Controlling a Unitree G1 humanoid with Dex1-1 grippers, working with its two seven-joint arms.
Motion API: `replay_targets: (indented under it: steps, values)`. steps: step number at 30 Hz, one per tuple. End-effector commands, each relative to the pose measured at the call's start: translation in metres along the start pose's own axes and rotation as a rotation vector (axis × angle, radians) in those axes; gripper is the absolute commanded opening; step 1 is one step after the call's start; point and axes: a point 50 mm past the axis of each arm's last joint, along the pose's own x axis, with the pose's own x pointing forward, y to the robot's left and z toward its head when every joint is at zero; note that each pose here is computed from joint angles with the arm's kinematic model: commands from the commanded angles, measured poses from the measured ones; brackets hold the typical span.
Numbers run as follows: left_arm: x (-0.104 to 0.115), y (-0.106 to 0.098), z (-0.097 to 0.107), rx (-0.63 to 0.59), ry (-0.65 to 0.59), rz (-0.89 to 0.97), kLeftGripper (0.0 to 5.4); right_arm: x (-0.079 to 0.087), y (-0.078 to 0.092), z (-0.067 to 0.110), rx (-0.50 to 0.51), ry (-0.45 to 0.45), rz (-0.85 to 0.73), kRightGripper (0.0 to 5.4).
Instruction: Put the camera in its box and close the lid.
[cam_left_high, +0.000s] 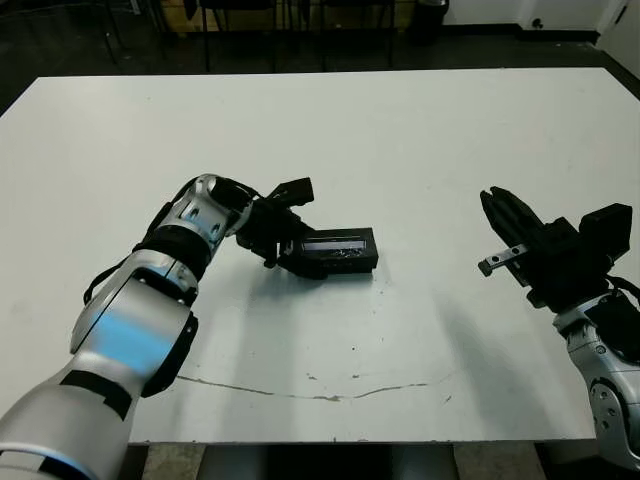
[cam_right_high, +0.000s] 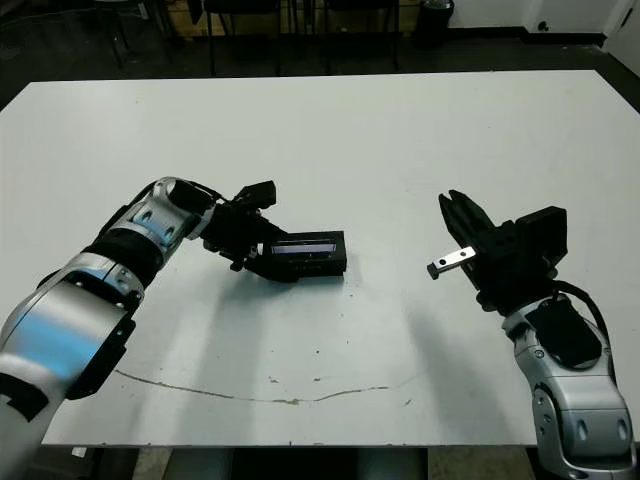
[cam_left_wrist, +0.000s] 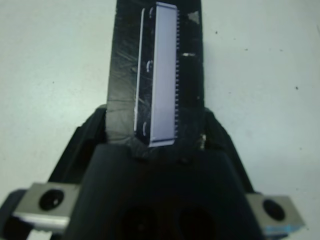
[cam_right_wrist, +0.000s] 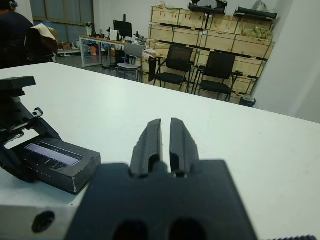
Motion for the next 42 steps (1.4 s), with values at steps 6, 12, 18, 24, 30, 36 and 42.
replay_targets:
  steps: [6, 12, 18, 24, 30, 36, 42]
  values:
    - [0.034, -0.018, -0.016, -0.062, 0.085, -0.118, 2.79, 0.002, -0.014, -0.031, 0.022, 0.055, 0.021, 0.0]
    - [0.029, -0.017, -0.029, 0.011, 0.158, -0.085, 3.18, 0.001, -0.015, -0.03, -0.002, 0.06, 0.026, 0.0]
    - [0.015, -0.02, -0.055, -0.023, 0.17, -0.047, 4.23, 0.0, -0.011, -0.024, 0.009, 0.044, 0.018, 0.0]
    - [-0.009, -0.033, -0.088, 0.012, 0.134, -0.058, 5.27, -0.002, -0.005, -0.015, 0.033, 0.017, 0.014, 0.0]
    - [-0.043, -0.054, -0.131, -0.02, 0.111, -0.013, 5.39, -0.004, 0.003, -0.009, 0.035, 0.02, 0.001, 0.0]
    - [-0.081, -0.07, -0.157, 0.01, 0.122, 0.104, 5.39, -0.003, 0.002, -0.013, 0.038, 0.039, 0.004, 0.0]
    - [-0.131, -0.063, -0.147, -0.111, -0.071, 0.465, 5.31, -0.001, -0.006, -0.033, 0.037, 0.064, 0.012, 0.0]
